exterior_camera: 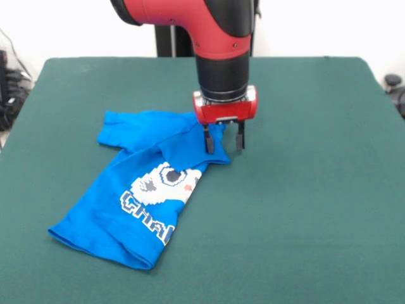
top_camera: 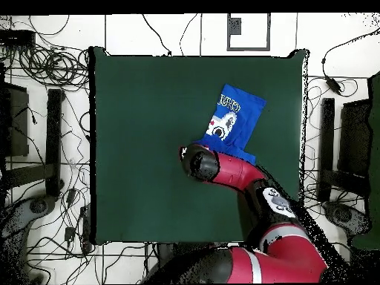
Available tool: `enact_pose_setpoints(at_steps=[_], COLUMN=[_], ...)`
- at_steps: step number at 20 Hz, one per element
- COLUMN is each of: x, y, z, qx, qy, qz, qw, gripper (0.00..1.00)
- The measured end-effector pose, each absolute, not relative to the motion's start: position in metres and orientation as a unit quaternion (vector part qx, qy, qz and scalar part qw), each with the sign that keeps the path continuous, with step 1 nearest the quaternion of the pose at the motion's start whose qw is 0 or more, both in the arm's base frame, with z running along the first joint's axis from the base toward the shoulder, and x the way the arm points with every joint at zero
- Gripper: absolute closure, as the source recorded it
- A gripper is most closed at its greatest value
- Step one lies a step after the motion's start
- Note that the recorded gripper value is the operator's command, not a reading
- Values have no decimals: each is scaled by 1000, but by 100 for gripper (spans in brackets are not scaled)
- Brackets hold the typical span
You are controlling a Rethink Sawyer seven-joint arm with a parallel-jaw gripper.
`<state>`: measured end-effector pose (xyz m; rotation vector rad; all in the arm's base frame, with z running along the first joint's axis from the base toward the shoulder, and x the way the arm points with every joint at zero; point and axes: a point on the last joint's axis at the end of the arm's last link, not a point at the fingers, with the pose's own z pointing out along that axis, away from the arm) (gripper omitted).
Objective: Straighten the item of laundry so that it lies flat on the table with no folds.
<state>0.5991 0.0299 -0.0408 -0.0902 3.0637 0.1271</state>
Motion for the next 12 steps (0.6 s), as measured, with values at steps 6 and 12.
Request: enact_pose_setpoints(at_steps=[6, 12], x=[600, 600], y=[30, 30], z=[-42, -42], qx=[-29, -29], qy=[998, 998], qz=[40, 40], qw=[42, 42], gripper=[0, 0])
